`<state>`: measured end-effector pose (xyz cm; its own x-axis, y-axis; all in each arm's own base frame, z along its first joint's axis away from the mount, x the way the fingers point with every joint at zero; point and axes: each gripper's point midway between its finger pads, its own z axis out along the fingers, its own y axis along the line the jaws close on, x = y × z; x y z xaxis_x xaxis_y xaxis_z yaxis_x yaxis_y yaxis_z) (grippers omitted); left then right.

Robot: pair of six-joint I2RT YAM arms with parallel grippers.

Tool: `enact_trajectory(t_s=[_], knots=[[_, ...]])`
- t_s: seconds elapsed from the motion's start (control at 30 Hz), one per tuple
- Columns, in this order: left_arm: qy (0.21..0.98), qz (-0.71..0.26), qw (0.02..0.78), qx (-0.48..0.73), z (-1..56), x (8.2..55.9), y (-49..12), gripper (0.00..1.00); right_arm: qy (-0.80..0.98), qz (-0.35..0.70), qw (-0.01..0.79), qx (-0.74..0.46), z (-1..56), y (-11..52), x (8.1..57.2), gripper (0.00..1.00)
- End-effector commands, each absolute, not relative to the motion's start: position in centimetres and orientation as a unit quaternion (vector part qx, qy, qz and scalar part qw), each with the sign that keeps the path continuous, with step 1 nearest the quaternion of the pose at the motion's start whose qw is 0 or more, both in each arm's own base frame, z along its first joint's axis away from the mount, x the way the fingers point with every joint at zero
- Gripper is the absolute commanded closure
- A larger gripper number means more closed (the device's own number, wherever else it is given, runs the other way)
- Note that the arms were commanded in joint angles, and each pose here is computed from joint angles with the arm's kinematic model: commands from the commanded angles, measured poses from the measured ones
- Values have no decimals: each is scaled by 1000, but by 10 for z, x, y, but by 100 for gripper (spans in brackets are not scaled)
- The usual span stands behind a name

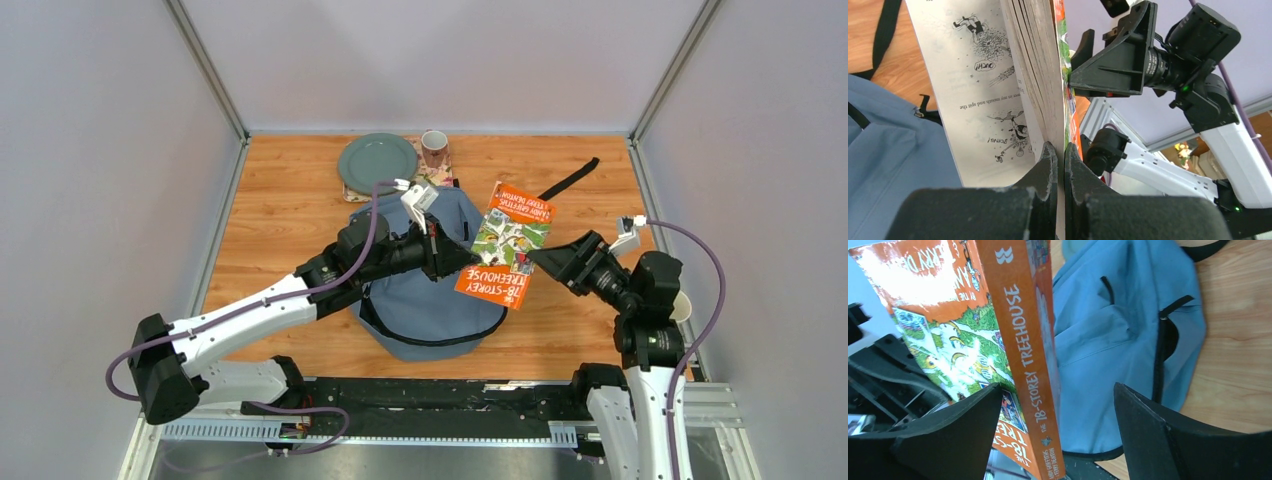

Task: Pack the student bag
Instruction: Pick up the book from the center of the board.

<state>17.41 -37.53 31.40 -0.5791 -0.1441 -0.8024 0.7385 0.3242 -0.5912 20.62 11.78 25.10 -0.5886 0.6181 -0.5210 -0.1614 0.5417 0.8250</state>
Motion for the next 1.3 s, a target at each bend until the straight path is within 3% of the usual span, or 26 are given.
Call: enact_trajectory(t_s=[0.0, 0.5, 0.63, 0.67, 0.83, 0.87, 0.9, 0.97, 1.27], knots=[[612, -627, 440, 195, 378, 159, -367, 100, 736, 518, 429, 77, 277, 137, 195, 15], [578, -683, 387, 222, 377, 140, -380, 100, 708, 578, 402, 50, 291, 150, 185, 16], [588, -681, 375, 222, 367, 141, -384, 100, 695, 595, 403, 32, 303, 154, 177, 37], [592, -680, 371, 222, 364, 141, -385, 100, 694, 597, 402, 30, 304, 154, 176, 50], [630, -650, 365, 220, 343, 149, -387, 99, 691, 591, 415, 24, 312, 154, 171, 82], [638, -639, 369, 219, 342, 152, -387, 75, 691, 592, 415, 23, 313, 154, 170, 93], [648, -620, 386, 214, 339, 160, -384, 60, 691, 592, 415, 22, 314, 154, 169, 98], [677, -589, 388, 210, 326, 166, -379, 30, 690, 591, 417, 17, 316, 154, 167, 100], [689, -547, 431, 199, 321, 179, -364, 25, 669, 617, 413, -27, 335, 161, 153, 100]])
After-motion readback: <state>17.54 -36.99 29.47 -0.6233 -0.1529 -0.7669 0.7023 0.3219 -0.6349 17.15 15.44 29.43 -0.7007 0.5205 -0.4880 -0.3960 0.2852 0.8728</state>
